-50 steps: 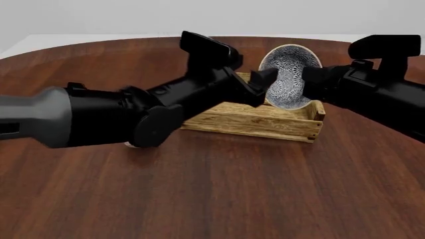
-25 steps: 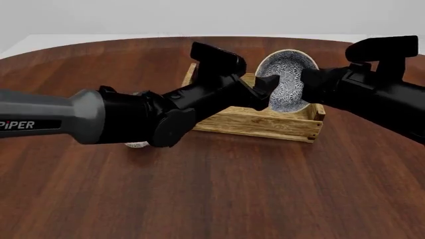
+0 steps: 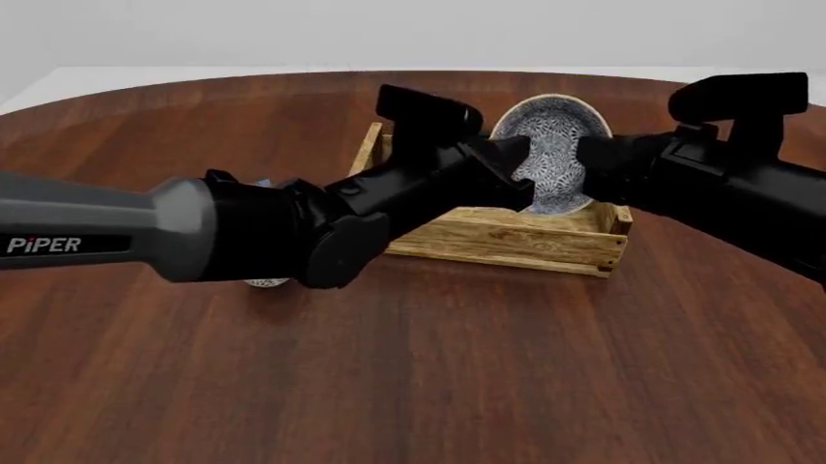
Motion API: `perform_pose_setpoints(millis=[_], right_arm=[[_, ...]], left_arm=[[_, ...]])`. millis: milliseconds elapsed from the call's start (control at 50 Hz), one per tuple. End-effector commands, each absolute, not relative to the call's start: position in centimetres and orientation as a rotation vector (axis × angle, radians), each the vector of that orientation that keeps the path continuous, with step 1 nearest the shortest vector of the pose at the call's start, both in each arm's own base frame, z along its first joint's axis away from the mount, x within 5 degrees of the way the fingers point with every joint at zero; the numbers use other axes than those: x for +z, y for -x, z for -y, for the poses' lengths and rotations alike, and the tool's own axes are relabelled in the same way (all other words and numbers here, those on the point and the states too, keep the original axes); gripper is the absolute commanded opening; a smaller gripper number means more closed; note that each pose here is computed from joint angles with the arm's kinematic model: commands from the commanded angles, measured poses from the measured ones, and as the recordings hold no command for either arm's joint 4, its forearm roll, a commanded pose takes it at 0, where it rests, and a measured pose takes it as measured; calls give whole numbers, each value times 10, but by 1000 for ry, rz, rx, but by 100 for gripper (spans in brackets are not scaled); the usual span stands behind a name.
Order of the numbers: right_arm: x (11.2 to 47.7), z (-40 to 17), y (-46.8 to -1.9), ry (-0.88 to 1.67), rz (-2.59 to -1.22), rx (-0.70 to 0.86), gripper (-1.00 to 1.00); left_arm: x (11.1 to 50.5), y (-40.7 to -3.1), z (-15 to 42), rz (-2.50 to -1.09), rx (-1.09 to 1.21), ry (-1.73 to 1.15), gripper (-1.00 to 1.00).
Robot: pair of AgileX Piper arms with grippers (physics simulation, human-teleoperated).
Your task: Stack the right bowl on the left bowl and place them in the tray.
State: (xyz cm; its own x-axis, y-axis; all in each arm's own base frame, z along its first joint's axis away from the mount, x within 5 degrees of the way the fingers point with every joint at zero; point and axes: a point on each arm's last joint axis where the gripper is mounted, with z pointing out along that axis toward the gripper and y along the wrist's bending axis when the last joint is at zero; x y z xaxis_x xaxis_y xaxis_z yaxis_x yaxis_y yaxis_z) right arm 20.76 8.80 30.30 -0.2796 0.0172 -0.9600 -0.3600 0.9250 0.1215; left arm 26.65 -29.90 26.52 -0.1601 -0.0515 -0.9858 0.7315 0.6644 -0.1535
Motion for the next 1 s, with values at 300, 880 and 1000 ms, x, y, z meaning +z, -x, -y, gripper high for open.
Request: perform_pose_setpoints(millis=[300, 880, 1000], right_arm=[[316, -84, -198, 222, -1789, 401, 100], [337, -75, -169, 236, -1727, 419, 100], [336, -76, -170, 235, -1729, 419, 100]], left_arm=[[266, -279, 285, -1600, -683, -575, -100], [292, -287, 237, -1586, -578, -511, -100], [300, -286, 223, -1580, -544, -500, -100]])
